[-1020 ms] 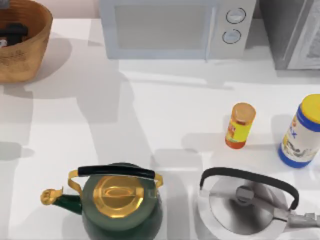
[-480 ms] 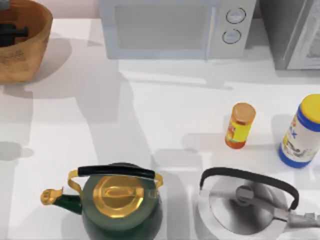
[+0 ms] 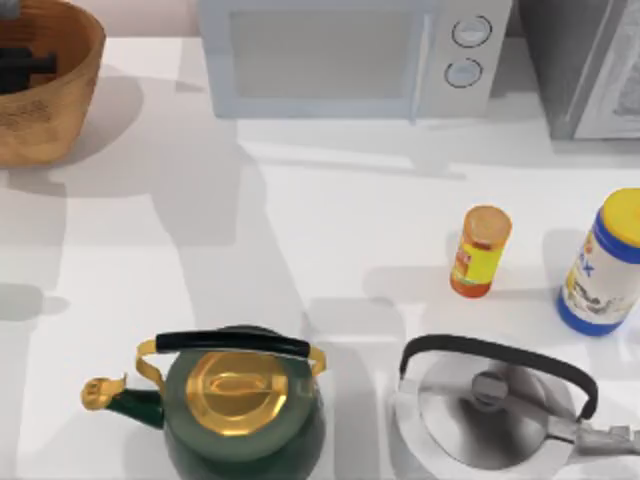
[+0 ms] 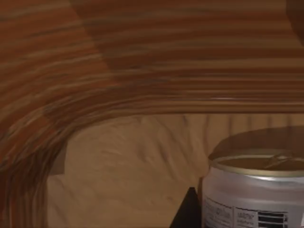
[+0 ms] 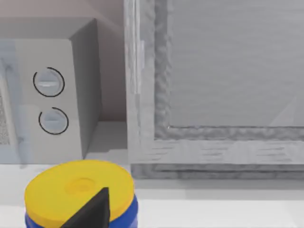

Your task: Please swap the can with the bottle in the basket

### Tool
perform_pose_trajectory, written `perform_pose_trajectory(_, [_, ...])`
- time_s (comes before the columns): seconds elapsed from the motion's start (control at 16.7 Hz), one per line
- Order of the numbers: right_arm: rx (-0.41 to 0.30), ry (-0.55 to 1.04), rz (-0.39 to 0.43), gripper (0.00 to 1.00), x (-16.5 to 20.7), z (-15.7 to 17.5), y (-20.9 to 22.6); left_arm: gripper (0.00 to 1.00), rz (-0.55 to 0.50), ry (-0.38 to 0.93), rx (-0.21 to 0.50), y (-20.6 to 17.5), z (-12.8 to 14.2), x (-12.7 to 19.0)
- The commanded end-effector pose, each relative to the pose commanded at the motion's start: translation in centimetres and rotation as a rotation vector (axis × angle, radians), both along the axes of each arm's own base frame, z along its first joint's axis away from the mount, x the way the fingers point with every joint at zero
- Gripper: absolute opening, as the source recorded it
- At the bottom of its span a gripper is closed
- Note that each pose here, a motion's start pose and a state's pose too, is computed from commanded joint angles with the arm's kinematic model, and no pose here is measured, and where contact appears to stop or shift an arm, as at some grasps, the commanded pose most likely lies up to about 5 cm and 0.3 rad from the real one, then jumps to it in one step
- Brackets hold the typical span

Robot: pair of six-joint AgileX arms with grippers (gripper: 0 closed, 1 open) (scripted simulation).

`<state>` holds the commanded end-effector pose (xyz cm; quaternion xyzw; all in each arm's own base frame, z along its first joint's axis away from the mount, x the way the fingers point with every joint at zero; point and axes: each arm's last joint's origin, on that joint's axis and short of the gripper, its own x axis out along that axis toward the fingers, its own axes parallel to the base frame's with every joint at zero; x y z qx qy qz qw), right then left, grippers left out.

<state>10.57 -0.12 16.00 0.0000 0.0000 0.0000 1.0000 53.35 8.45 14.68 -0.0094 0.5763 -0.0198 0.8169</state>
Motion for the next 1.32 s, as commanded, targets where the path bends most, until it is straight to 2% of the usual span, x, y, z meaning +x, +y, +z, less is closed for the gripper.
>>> perform_pose_trajectory(0.12, [0.0, 0.0, 0.0, 1.0, 0.0, 0.0, 0.0, 0.0, 0.003, -0.017, 0.002, -0.1, 0.8, -0.2])
perform_pose_trajectory(0.24, [0.0, 0.0, 0.0, 1.0, 0.0, 0.0, 0.0, 0.0, 0.014, -0.057, 0.011, -0.2, 2.7, -0.8])
perform_pose_trajectory(0.48, [0.0, 0.0, 0.0, 1.0, 0.0, 0.0, 0.0, 0.0, 0.047, -0.198, 0.044, -1.2, 9.2, -4.1])
perform_pose_trajectory(0.72, [0.0, 0.0, 0.0, 1.0, 0.0, 0.0, 0.0, 0.0, 0.075, -0.398, 0.076, -3.2, 16.3, -11.3])
perform_pose_trajectory(0.9, [0.0, 0.0, 0.0, 1.0, 0.0, 0.0, 0.0, 0.0, 0.094, -0.558, 0.089, -4.8, 19.4, -18.3])
perform_pose_trajectory(1.02, [0.0, 0.0, 0.0, 1.0, 0.0, 0.0, 0.0, 0.0, 0.107, -0.676, 0.091, -5.7, 20.3, -23.5])
perform_pose_trajectory(1.14, [0.0, 0.0, 0.0, 1.0, 0.0, 0.0, 0.0, 0.0, 0.116, -0.79, 0.088, -6.4, 20.0, -28.5])
perform_pose_trajectory(1.32, [0.0, 0.0, 0.0, 1.0, 0.0, 0.0, 0.0, 0.0, 0.11, -0.918, 0.078, -7.3, 16.9, -34.7])
